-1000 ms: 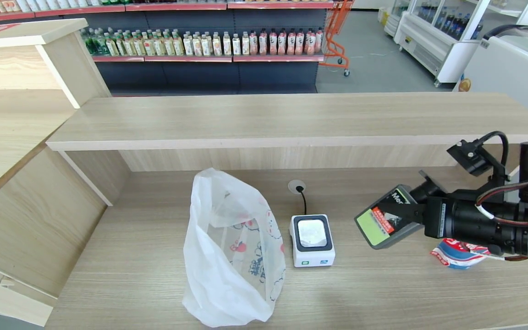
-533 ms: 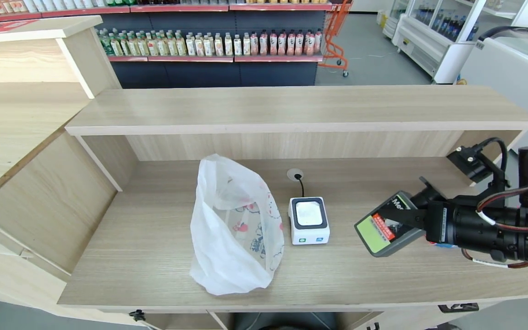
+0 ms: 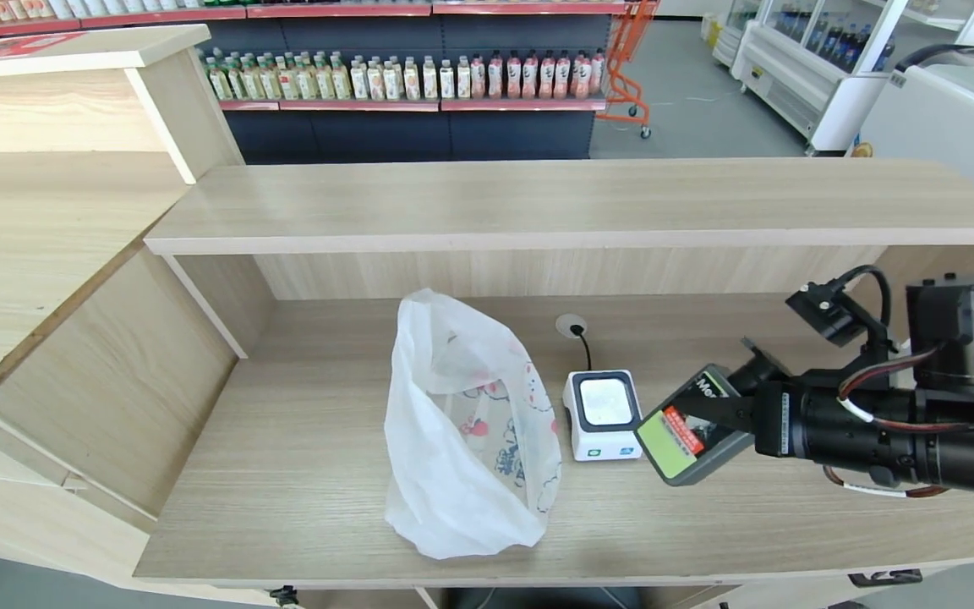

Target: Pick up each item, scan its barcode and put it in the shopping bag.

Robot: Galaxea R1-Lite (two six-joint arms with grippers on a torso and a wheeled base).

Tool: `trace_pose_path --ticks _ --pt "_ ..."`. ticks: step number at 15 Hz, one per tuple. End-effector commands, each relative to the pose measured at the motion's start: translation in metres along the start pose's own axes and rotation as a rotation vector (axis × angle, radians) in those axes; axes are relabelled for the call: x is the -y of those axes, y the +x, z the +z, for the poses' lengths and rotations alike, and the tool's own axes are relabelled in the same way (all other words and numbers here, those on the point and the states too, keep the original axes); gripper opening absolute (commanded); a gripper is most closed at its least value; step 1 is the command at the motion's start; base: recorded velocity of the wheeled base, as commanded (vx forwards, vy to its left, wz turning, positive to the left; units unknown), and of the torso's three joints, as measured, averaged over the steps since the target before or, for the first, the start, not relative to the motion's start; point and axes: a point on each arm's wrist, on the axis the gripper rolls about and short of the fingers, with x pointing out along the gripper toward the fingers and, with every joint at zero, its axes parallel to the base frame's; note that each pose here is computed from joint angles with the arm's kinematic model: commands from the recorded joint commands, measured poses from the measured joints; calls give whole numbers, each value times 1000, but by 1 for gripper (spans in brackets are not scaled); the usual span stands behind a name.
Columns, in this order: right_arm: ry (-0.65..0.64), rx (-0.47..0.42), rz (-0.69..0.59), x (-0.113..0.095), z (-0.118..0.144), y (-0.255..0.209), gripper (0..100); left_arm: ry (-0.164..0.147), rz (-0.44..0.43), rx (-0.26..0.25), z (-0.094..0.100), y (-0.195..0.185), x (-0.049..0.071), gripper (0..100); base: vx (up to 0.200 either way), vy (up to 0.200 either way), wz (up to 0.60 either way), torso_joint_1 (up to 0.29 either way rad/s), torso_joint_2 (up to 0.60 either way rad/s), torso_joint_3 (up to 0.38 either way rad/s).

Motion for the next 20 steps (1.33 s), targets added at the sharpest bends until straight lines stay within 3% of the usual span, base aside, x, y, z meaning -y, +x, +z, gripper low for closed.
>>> trace_pose_path --ticks 1,4,7,10,20 --pt "-39 -64 -4 0 -1 33 0 0 1 0 0 0 0 100 0 0 0 0 0 0" --pt "-98 -82 -44 2 -1 85 0 0 -1 0 0 0 0 100 0 0 0 0 0 0" --pt "-119 -95 -24 8 -19 114 0 0 -1 0 0 0 0 100 0 0 0 0 0 0" --pt "-256 -110 -8 20 -37 148 0 0 -1 0 0 0 0 100 0 0 0 0 0 0" --pt "-583 -44 98 -2 -49 218 0 0 -1 0 0 0 0 100 0 0 0 0 0 0"
